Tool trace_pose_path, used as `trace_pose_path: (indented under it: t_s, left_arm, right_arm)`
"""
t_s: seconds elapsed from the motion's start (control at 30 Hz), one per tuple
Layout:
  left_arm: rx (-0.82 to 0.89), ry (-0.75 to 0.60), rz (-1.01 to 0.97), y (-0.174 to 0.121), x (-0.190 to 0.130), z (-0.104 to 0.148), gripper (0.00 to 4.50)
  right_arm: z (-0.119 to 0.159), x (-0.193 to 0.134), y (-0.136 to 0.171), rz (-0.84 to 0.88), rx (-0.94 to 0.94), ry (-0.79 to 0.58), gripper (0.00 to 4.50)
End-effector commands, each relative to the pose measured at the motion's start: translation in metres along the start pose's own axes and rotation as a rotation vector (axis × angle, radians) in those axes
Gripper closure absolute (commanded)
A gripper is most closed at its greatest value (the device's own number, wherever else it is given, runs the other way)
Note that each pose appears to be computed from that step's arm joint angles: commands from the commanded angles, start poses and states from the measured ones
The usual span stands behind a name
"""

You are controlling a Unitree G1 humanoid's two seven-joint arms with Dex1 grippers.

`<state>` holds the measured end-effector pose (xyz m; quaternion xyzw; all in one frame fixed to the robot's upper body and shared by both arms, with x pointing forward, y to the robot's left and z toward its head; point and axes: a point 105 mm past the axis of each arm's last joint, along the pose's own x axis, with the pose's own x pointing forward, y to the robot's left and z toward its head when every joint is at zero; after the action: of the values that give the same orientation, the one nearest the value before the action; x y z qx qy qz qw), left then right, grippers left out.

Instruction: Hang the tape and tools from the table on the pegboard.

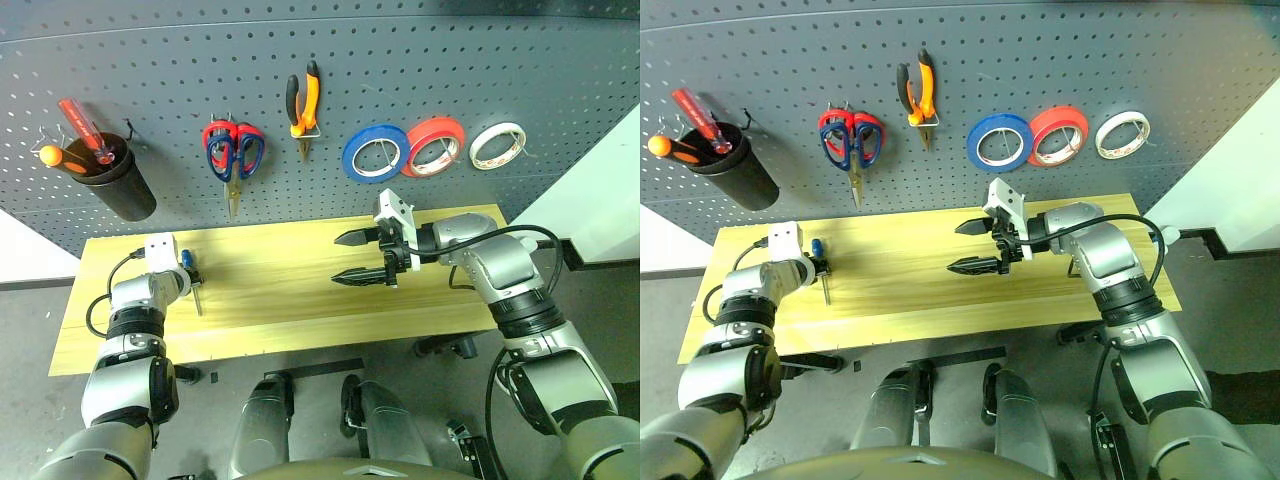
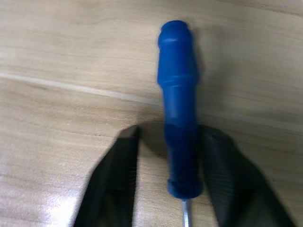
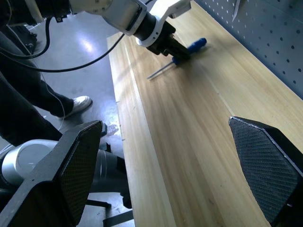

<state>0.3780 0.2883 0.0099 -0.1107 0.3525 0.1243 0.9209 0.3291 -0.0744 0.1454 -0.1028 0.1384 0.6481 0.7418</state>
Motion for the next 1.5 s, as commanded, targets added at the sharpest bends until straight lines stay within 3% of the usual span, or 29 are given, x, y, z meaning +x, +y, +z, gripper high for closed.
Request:
trace_pose_path:
  t_s: [0.03,0.33,0.5,0.6,1.0,1.2,1.33,1.5]
  left_arm:
    - [-0.053,0.081,0.002,0.002,0.001,-0.019,3.99]
    - [-0.050,0.098,-0.088,-0.011,-0.015,-0.017,4.00]
    - [0.199,0.146,-0.326,-0.038,-0.051,-0.035,4.00]
    - [0.346,0.106,-0.394,-0.042,-0.070,-0.039,4.00]
    - [0.475,-0.318,-0.594,-0.050,-0.134,-0.021,4.00]
    - [0.483,-0.737,-0.720,-0.062,-0.182,0.018,4.00]
    - [0.503,-0.906,-0.744,-0.064,-0.196,0.038,4.00]
    - [0.516,-1.024,-0.738,-0.066,-0.205,0.058,4.00]
  right_arm:
    - [0.010,-0.003,0.002,-0.006,-0.053,-0.022,0.00]
    - [0.007,-0.006,-0.003,-0.038,-0.072,-0.020,0.00]
    - [0.011,-0.008,-0.003,-0.038,-0.085,-0.043,0.00]
    - [0.021,-0.013,-0.001,-0.036,-0.092,-0.089,0.00]
    - [0.051,-0.046,-0.004,-0.068,-0.152,-0.213,0.00]
    - [0.069,-0.057,-0.002,-0.066,-0.169,-0.270,0.00]
    - [0.073,-0.059,-0.001,-0.059,-0.169,-0.283,0.00]
    - [0.080,-0.061,0.000,-0.049,-0.178,-0.305,0.00]
